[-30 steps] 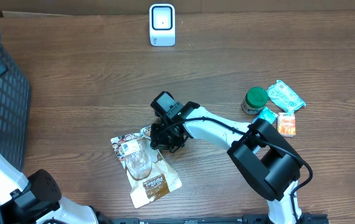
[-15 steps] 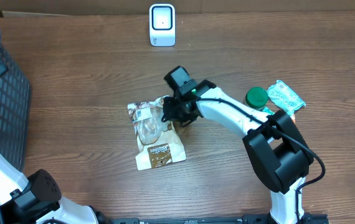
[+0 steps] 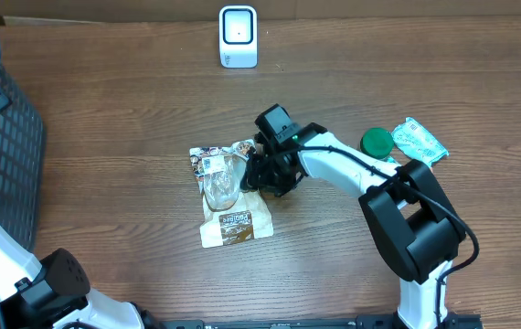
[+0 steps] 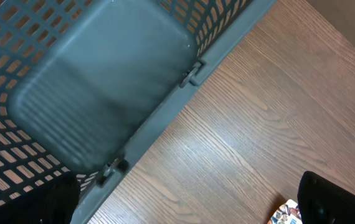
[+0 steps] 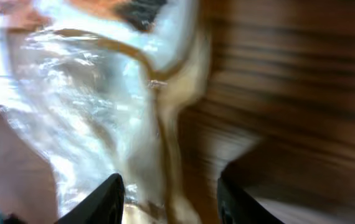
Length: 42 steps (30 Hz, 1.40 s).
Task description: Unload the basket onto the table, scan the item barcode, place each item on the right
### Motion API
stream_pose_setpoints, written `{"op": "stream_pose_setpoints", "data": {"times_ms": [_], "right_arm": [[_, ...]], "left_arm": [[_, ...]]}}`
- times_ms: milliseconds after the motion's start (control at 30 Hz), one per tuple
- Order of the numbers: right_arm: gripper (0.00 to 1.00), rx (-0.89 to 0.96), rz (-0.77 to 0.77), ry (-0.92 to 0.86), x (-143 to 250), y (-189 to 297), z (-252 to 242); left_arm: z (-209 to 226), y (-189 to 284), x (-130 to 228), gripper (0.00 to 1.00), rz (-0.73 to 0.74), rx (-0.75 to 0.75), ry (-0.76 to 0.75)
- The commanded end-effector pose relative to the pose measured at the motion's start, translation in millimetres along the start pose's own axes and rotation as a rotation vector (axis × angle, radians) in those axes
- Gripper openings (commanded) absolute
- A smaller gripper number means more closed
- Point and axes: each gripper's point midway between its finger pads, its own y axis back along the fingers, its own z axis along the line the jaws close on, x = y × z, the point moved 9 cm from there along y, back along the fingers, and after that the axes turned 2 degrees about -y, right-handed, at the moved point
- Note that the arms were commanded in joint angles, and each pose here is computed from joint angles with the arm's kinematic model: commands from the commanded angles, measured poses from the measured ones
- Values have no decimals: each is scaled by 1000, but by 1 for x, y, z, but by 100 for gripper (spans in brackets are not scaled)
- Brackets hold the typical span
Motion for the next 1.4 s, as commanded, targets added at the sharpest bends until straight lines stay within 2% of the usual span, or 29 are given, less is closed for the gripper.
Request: {"op": "stream_pose_setpoints", "data": {"times_ms": [0, 233, 300, 367, 567, 700, 800, 967, 1200, 1367], "right_arm": [[46, -82, 52, -55, 17, -10, -6], [45, -191, -72, -146, 5, -41, -7], [39, -211, -83, -163, 2, -51, -7], [26, -234, -98, -178, -2, -58, -6], [24, -275, -127, -144, -7, -57, -1], [4, -360, -96, -49, -7, -53, 9], [4, -409, -96, -3, -13, -41, 20], [4, -451, -76, 69, -17, 3, 32], [4, -678, -127, 303, -11, 115, 50], [4, -805, -172, 389, -3, 174, 50]], "left_arm": [[-1, 1, 1, 100, -4, 3, 8], [-1, 1, 1, 100, -4, 3, 8], [-1, 1, 0, 99, -4, 3, 8], [-1, 1, 1, 100, -4, 3, 8], [-1, 1, 0, 100, -4, 3, 8], [-1, 1, 0, 100, -4, 3, 8], [-1, 1, 0, 99, -4, 3, 8], [-1, 1, 1, 100, -4, 3, 8], [-1, 1, 1, 100, -4, 3, 8], [-1, 1, 1, 99, -4, 3, 8]]}}
